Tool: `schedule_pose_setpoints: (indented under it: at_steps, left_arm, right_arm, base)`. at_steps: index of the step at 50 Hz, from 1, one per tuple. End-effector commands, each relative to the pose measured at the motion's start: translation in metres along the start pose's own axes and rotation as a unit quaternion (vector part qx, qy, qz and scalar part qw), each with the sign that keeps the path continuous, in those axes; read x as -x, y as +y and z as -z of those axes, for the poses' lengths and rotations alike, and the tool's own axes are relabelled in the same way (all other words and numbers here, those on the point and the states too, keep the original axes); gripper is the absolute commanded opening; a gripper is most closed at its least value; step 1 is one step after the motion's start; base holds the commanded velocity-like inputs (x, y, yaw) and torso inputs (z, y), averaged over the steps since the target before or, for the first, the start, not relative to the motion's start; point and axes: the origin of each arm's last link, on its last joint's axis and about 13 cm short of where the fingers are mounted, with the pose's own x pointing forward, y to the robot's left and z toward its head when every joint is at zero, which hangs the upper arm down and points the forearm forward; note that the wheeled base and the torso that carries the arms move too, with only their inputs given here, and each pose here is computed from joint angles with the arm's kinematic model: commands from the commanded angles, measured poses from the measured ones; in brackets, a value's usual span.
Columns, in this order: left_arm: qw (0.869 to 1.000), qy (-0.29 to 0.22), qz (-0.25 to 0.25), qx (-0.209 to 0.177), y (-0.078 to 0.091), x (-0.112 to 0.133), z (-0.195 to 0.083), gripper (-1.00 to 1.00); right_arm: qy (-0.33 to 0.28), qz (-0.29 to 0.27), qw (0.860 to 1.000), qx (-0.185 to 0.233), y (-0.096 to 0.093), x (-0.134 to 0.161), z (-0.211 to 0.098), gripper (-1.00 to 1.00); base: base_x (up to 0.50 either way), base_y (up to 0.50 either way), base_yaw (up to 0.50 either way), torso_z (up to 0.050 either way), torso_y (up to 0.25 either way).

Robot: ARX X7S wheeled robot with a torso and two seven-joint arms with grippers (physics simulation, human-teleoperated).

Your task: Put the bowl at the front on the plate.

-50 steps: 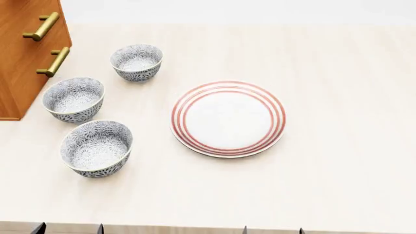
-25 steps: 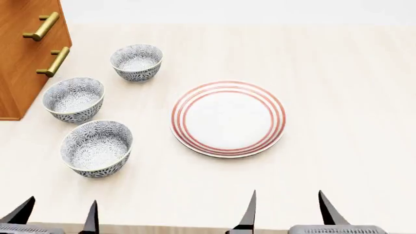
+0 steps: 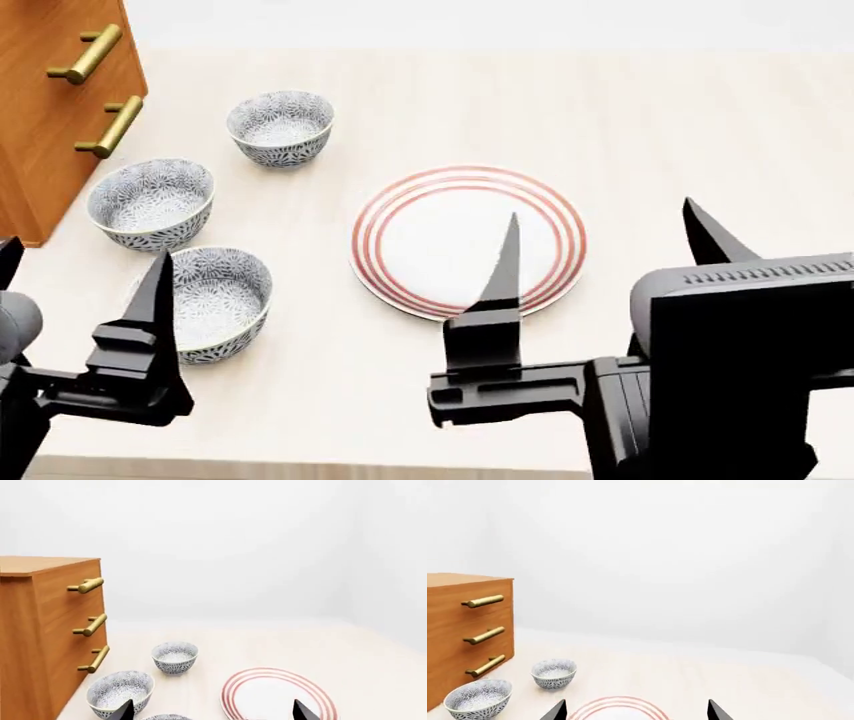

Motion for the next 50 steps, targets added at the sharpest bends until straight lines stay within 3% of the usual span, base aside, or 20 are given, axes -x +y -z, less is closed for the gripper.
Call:
schedule_pose_setpoints:
  at_steps: [1,8,24,42,50]
  left_arm:
    - [0.999,-0.033,0.017,-0.033,-0.006,0.004,-0.039,1.00]
    - [0.997,-0.055,0.023,-0.045,-0.008,0.009,-0.070,1.00]
    - [0.996,-0.064,0.009,-0.057,-0.006,0.011,-0.102,1.00]
    - [0.996,-0.062,0.001,-0.066,-0.006,0.011,-0.108,1.00]
    - [0.996,-0.056,-0.005,-0.070,-0.002,0.009,-0.099,1.00]
  right_arm:
    - [-0.047,-0.014,0.997,0.065,-0.008,0.013,-0.047,1.00]
    - [-0.067,-0.022,0.994,0.078,-0.010,0.009,-0.076,1.00]
    - [-0.093,-0.019,0.991,0.097,-0.015,0.007,-0.116,1.00]
    - [-0.088,-0.027,0.991,0.099,-0.012,0.005,-0.120,1.00]
    - [-0.085,-0.035,0.990,0.108,-0.011,0.007,-0.117,1.00]
  base:
    - [0.00,0.00,0.00,0.000,0.000]
    - [0.00,0.00,0.00,0.000,0.000]
    - [0.00,0.00,0.00,0.000,0.000]
    - [0.00,0.00,0.00,0.000,0.000]
    - [0.01,0.00,0.00,0.000,0.000]
